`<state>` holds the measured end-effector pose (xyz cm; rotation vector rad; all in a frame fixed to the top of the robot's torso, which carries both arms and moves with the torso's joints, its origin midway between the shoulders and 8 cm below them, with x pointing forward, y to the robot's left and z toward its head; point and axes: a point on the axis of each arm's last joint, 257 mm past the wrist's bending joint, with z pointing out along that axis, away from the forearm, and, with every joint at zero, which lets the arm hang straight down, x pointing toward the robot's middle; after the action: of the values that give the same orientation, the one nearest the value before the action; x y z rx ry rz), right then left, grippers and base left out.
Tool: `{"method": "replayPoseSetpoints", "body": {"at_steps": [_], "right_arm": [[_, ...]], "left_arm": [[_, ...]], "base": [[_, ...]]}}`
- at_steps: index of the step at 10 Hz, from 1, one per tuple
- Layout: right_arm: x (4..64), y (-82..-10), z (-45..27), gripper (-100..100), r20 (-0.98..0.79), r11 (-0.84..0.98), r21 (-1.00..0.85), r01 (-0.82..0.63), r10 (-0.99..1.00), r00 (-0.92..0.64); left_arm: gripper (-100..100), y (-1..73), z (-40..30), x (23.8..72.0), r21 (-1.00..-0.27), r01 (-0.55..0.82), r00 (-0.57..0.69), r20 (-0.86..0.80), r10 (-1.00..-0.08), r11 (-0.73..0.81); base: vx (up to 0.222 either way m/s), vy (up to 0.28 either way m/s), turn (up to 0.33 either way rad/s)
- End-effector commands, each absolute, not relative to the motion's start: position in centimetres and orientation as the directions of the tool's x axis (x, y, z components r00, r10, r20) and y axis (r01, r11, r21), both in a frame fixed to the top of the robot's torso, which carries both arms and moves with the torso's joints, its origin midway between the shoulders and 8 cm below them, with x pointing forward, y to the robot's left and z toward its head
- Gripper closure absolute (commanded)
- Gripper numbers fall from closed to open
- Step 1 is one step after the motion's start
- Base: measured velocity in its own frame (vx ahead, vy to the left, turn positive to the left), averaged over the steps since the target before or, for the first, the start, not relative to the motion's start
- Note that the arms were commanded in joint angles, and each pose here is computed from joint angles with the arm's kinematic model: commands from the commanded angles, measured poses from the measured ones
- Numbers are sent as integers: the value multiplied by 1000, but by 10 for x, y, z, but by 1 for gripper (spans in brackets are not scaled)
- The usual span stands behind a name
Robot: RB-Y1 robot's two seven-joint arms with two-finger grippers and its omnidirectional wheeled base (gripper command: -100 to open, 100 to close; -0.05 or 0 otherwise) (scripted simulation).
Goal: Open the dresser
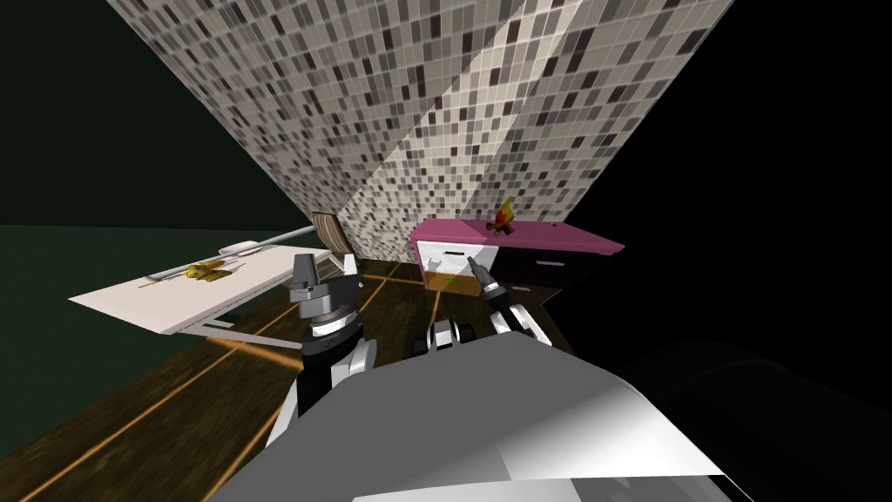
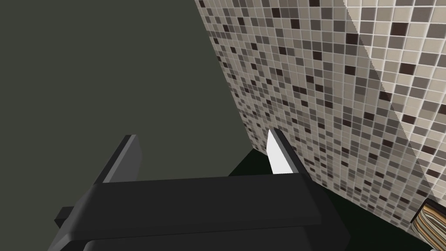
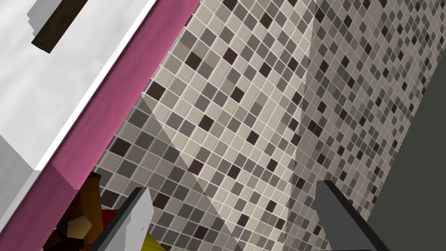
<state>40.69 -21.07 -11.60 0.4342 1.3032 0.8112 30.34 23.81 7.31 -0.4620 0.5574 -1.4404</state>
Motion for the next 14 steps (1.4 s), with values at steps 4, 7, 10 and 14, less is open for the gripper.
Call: {"method": "replayPoseSetpoints", "body": {"at_steps": [4,7,10,14], "right_arm": [[414,-216,-167,-100,-825,816,557,-153,565,7],[416,-226,-207,-100,-896,894,443,-62,440,-50],[416,-234,-228,-100,-938,941,338,-16,336,-80],[412,-250,-265,-100,-972,984,170,58,177,-152]], "left_arm": [[0,238,73,303,-608,790,44,-79,-996,83],[0,238,73,303,-608,790,44,-79,-996,83],[0,238,73,303,-608,790,44,-79,-996,83],[0,238,73,303,-608,790,44,-79,-996,83]], "base": [[60,16,38],[71,16,44],[68,22,37],[48,10,38]]}}
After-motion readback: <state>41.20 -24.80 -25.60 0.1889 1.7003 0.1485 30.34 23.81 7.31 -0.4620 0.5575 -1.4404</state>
